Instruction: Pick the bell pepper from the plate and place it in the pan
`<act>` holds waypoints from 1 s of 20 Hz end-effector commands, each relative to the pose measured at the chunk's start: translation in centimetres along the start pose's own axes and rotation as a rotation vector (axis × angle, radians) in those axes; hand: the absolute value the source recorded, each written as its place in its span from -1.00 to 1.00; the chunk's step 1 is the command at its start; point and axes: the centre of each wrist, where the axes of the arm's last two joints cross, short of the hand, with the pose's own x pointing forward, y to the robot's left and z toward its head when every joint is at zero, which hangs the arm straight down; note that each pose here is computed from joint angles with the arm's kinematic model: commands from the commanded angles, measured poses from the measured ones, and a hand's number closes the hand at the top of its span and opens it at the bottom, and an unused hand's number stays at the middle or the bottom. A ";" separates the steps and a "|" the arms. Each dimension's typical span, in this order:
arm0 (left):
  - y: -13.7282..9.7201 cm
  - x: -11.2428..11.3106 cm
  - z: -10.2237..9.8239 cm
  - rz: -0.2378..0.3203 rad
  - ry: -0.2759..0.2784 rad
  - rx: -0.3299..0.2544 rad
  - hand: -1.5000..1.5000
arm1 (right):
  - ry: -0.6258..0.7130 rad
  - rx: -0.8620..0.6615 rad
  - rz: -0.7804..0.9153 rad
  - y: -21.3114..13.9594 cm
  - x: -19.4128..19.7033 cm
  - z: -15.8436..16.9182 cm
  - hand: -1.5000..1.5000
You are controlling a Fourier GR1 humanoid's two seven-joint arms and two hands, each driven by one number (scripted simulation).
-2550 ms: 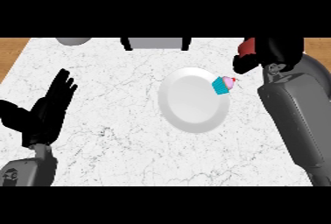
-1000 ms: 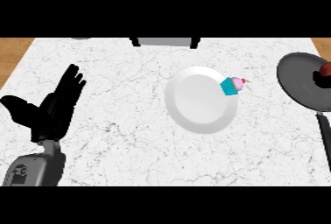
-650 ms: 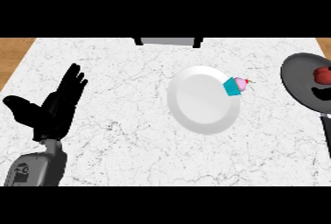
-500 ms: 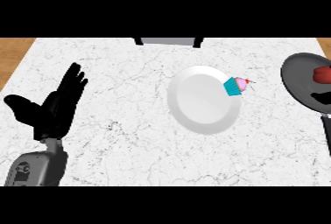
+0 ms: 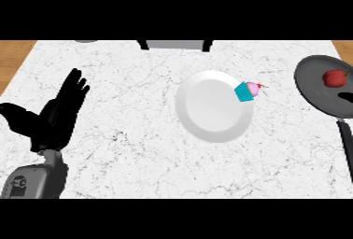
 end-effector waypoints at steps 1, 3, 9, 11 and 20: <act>-0.5 0.3 -0.3 0.002 0.010 0.015 0.00 | -0.015 -0.048 -0.206 -2.7 -1.6 0.0 -1.00; 1.0 -0.9 0.2 0.001 0.016 0.032 0.00 | -0.008 -0.057 -0.320 -4.5 -3.0 0.4 -1.00; 0.0 -0.7 1.8 0.015 0.026 0.043 0.00 | -0.048 -0.019 -0.462 -8.5 -9.7 4.2 -1.00; 0.3 -0.4 0.5 0.022 0.016 0.033 0.00 | -0.070 0.005 -0.534 -10.5 -10.0 4.2 -1.00; 1.2 -0.1 -1.3 -0.007 0.006 0.049 0.00 | -0.095 0.033 -0.490 -12.0 -14.3 8.1 -1.00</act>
